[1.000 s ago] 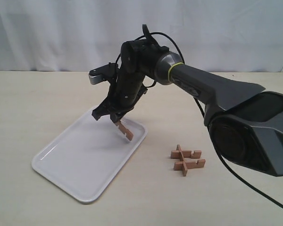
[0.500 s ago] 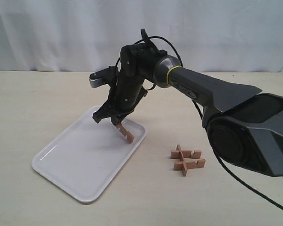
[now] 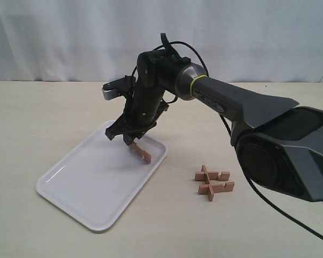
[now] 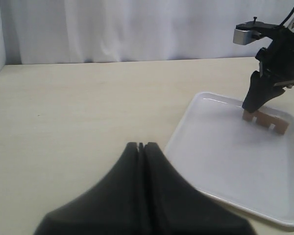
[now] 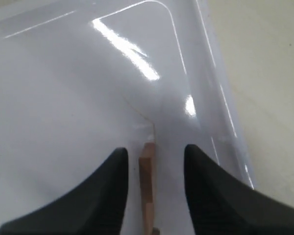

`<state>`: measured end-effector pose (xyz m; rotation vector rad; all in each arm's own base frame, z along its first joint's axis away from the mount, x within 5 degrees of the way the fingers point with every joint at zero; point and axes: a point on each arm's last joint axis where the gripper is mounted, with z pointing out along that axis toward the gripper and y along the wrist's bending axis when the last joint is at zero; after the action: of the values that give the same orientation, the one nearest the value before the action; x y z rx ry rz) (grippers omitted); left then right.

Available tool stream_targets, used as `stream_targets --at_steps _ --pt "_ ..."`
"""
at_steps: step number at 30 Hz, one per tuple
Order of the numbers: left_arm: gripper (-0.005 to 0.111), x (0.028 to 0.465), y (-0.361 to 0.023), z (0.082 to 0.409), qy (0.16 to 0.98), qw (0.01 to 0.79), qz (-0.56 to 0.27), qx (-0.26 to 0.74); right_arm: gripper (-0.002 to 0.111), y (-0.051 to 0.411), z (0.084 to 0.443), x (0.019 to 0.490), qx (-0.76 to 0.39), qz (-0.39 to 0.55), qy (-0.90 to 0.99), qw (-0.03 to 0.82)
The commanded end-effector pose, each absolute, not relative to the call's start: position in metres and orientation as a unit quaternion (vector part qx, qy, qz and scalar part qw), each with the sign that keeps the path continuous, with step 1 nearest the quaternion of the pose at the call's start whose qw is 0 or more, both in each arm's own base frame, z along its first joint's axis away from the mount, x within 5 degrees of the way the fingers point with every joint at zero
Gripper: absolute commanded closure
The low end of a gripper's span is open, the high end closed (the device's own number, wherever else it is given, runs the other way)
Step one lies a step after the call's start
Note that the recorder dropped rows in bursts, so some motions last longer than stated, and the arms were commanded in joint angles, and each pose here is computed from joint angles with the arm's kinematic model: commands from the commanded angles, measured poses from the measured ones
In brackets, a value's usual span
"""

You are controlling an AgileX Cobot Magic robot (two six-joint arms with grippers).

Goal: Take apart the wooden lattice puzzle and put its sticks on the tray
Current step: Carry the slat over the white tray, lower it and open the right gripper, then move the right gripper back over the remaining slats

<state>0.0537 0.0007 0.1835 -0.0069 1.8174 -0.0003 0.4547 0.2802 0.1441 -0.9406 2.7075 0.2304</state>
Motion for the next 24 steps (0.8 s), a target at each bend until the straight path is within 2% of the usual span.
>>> stream_targets --at_steps 1,3,6,8,11,14,17,20,24 --pt "0.107 0.054 0.0 0.184 0.786 0.619 -0.003 0.0 0.056 0.28 0.147 0.453 -0.312 0.083 0.938 0.125" --pt "0.107 0.054 0.0 0.184 0.786 0.619 -0.003 0.0 0.05 0.28 0.153 0.453 -0.312 0.084 0.937 0.13" --pt "0.107 0.054 0.0 0.184 0.786 0.619 -0.003 0.0 0.049 0.278 0.179 0.451 -0.313 0.086 0.933 0.154" --pt "0.107 0.054 0.0 0.184 0.786 0.619 -0.003 0.0 0.049 0.272 0.213 0.449 -0.32 0.066 0.926 0.187" --pt "0.107 0.054 0.0 0.184 0.786 0.619 -0.003 0.0 0.049 0.245 0.273 0.443 -0.333 -0.044 0.912 0.237" --pt "0.107 0.054 0.0 0.184 0.786 0.619 -0.003 0.0 0.049 0.224 0.306 0.435 -0.31 -0.07 0.911 0.264" --pt "0.107 0.054 0.0 0.184 0.786 0.619 -0.003 0.0 0.049 0.198 0.313 0.422 -0.297 -0.031 0.925 0.234" --pt "0.107 0.054 0.0 0.184 0.786 0.619 -0.003 0.0 0.049 0.167 0.301 0.401 -0.278 -0.029 0.943 0.18" --pt "0.107 0.054 0.0 0.184 0.786 0.619 -0.003 0.0 0.051 0.149 0.281 0.381 -0.242 -0.034 0.961 0.128"
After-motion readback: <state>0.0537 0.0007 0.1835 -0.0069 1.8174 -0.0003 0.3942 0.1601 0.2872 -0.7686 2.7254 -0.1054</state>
